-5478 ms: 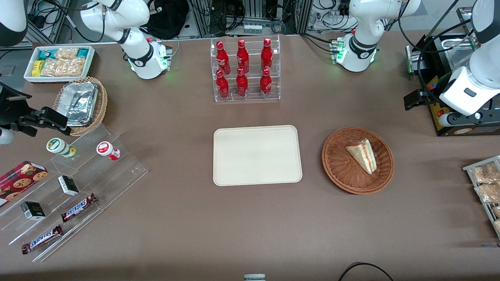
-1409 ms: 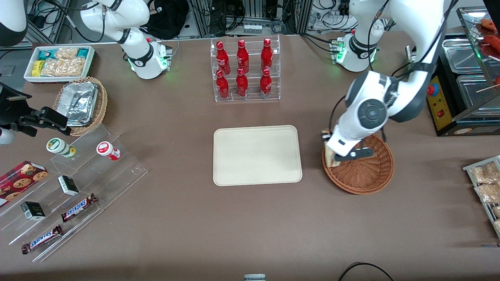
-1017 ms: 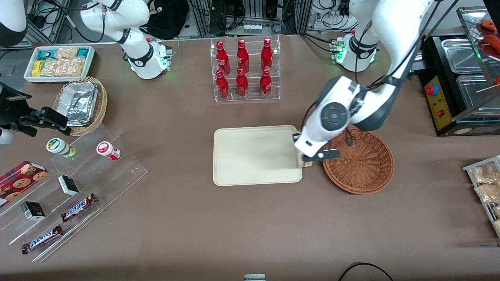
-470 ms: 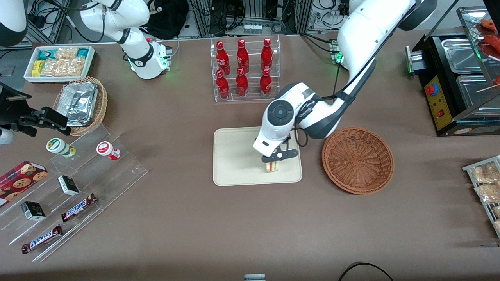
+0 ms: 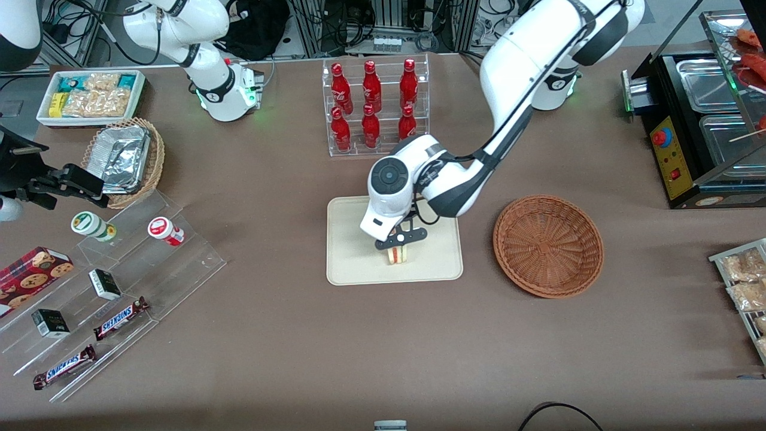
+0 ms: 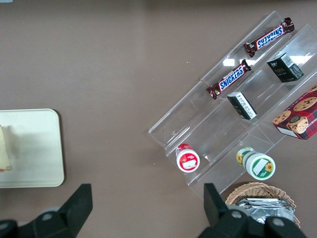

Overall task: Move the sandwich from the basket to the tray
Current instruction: 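Lower the sandwich onto the tray and open the left gripper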

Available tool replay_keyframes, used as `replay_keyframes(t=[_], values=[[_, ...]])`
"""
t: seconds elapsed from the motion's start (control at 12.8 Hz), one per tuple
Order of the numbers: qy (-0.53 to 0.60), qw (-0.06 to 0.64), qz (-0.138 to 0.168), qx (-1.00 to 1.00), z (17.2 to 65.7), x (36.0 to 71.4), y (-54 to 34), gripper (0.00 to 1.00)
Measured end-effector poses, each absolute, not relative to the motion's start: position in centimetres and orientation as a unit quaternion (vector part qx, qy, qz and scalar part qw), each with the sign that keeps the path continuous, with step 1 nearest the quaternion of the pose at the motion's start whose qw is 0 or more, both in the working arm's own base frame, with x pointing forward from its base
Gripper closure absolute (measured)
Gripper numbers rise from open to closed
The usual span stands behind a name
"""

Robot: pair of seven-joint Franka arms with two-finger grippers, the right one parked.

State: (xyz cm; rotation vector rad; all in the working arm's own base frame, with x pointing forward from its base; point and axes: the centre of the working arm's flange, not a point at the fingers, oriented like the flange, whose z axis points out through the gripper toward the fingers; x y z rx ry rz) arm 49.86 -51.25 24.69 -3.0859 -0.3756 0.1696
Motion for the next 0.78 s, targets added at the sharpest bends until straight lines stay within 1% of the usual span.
replay_keyframes(t=[0.39, 0.47, 0.7, 0.78], values=[[-0.126, 0.014, 0.055, -0.990, 23.5, 50.2, -52.0, 0.85], [-0.126, 0.014, 0.055, -0.990, 23.5, 50.2, -52.0, 0.78], [-0.127, 0.007, 0.049, -0.991, 24.5, 50.6, -52.2, 0.46], [-0.128, 0.005, 0.044, -0.991, 25.9, 50.9, -52.2, 0.37]])
